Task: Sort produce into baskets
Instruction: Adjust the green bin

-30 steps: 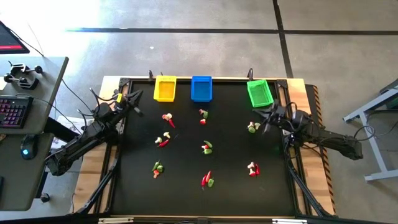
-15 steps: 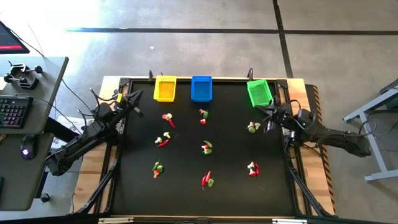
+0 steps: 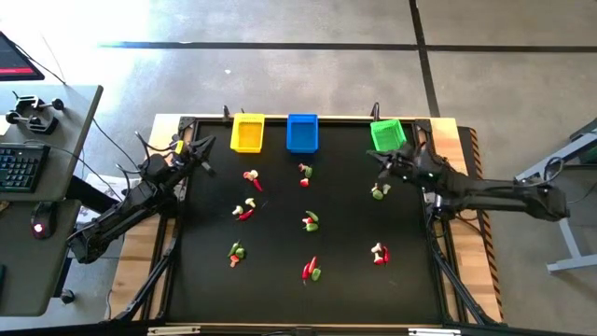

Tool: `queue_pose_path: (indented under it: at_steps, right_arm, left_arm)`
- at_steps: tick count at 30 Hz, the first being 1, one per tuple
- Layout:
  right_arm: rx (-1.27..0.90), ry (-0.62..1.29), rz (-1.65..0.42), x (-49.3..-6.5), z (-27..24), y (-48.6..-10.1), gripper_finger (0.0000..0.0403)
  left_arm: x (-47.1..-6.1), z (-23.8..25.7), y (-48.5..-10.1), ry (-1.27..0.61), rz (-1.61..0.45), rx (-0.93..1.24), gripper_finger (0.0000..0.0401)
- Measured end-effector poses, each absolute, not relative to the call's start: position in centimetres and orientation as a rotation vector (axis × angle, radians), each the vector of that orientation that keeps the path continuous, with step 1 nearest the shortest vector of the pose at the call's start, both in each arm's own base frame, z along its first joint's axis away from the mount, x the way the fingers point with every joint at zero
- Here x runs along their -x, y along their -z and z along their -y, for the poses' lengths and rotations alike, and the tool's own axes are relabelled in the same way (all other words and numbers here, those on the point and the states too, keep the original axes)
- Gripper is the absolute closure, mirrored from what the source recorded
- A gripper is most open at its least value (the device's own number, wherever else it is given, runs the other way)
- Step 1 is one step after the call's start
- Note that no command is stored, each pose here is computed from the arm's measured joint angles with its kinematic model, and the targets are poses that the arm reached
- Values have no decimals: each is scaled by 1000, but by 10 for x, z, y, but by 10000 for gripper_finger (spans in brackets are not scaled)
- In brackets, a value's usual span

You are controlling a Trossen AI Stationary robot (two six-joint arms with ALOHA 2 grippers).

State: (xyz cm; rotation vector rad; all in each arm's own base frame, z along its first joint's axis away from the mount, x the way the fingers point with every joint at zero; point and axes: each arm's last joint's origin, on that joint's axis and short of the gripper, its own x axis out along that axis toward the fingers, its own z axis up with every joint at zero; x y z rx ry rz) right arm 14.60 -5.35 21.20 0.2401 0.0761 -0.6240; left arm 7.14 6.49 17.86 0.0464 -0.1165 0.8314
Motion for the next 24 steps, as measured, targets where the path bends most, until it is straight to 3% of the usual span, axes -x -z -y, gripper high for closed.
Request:
queue_pose_path:
  at_steps: [8, 16, 24]
  right_arm:
    - [-308, 1088, -561, -157, 83, -255, 401]
    - [-489, 1151, -828, -175, 136, -255, 403]
    - [-674, 1171, -1053, -173, 190, -219, 403]
  left_arm:
    - [-71, -65, -178, -829, 122, -30, 401]
    - [-72, -65, -178, -828, 129, -11, 401]
    - [-73, -64, -177, -780, 125, 23, 401]
